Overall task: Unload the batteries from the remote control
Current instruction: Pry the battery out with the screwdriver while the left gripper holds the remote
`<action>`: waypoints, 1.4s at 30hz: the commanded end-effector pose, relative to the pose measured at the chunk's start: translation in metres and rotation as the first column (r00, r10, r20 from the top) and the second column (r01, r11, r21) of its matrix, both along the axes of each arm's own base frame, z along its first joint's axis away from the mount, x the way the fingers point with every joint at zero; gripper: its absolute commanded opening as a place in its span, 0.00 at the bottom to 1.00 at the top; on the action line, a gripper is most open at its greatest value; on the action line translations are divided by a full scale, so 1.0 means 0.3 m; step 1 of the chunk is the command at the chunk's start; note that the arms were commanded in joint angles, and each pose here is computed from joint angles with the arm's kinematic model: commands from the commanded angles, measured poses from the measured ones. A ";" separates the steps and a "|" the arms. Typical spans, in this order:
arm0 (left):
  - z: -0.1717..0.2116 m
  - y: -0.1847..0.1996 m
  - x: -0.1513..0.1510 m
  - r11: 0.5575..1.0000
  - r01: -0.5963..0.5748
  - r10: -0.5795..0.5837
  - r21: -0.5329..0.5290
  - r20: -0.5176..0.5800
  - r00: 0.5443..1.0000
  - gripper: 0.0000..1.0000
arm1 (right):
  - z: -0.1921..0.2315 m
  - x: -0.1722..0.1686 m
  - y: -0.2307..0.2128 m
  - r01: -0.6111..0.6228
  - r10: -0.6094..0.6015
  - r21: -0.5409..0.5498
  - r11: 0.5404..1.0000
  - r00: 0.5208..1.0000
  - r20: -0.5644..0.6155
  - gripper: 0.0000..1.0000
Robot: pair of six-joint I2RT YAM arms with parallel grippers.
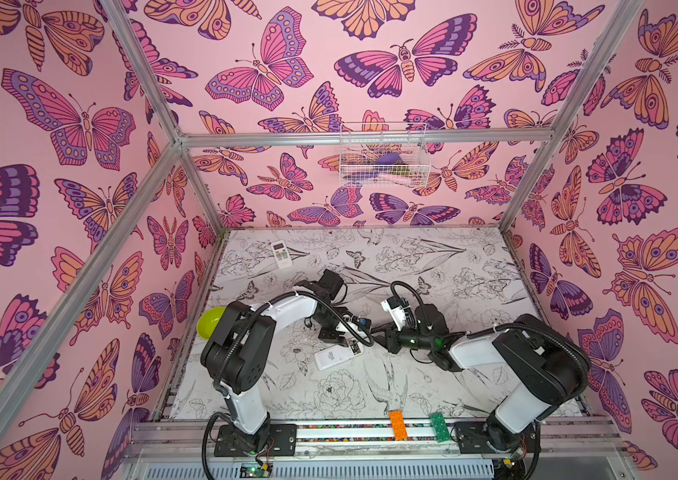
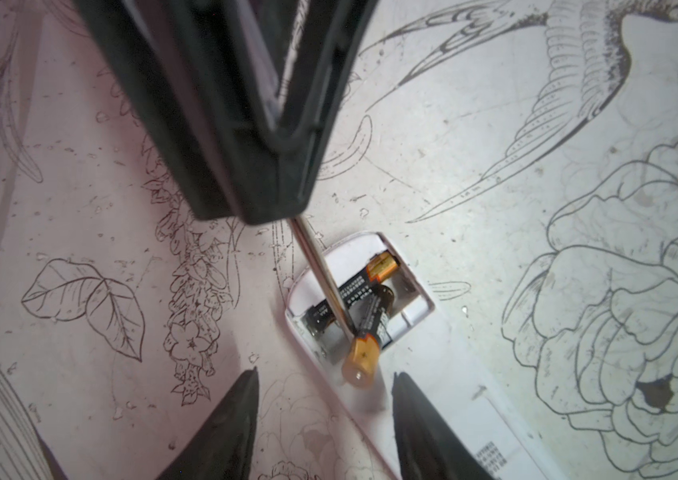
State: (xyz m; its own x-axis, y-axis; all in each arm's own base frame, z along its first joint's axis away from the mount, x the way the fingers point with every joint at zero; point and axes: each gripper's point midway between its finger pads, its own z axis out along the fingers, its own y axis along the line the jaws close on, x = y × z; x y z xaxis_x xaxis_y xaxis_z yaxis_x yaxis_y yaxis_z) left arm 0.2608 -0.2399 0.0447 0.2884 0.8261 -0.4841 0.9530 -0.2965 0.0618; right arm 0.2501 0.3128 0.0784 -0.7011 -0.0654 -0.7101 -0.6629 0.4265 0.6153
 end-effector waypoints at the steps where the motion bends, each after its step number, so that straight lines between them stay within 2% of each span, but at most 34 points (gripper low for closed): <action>1: -0.005 0.000 -0.044 0.999 0.043 -0.044 -0.022 -0.049 0.998 0.52 | 0.019 0.005 0.009 -0.012 0.011 0.038 0.999 1.000 0.004 0.00; 20: -0.020 -0.031 -0.107 0.995 0.096 -0.099 -0.037 -0.086 0.991 0.42 | 0.021 0.000 0.000 -0.009 0.008 0.035 0.999 1.000 0.022 0.00; 27: -0.038 -0.025 -0.117 0.995 0.099 -0.099 -0.008 -0.089 0.991 0.28 | 0.025 0.003 -0.008 0.004 -0.005 0.029 1.000 0.999 0.035 0.00; 31: -0.024 -0.035 -0.115 0.996 0.090 -0.092 -0.021 -0.091 0.992 0.23 | 0.025 0.004 -0.009 0.004 -0.004 0.018 1.000 0.999 0.036 0.00; 36: -0.009 -0.043 -0.111 0.995 0.096 -0.098 -0.032 -0.077 0.992 0.11 | 0.011 0.007 -0.018 0.008 -0.008 0.008 1.000 0.999 0.045 0.00; 42: 0.045 -0.049 -0.102 0.997 0.063 -0.066 -0.044 -0.063 0.996 0.07 | 0.036 0.036 -0.042 0.050 -0.052 0.037 0.998 0.997 0.056 0.00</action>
State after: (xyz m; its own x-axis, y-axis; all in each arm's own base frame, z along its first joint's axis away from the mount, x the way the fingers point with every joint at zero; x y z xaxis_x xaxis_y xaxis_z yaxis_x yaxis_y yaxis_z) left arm 0.2371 -0.2531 0.0435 0.3225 0.7914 -0.5194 0.9310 -0.3642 0.0231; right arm 0.2520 0.3029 0.0739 -0.6994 -0.0471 -0.7132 -0.6543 0.4440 0.6122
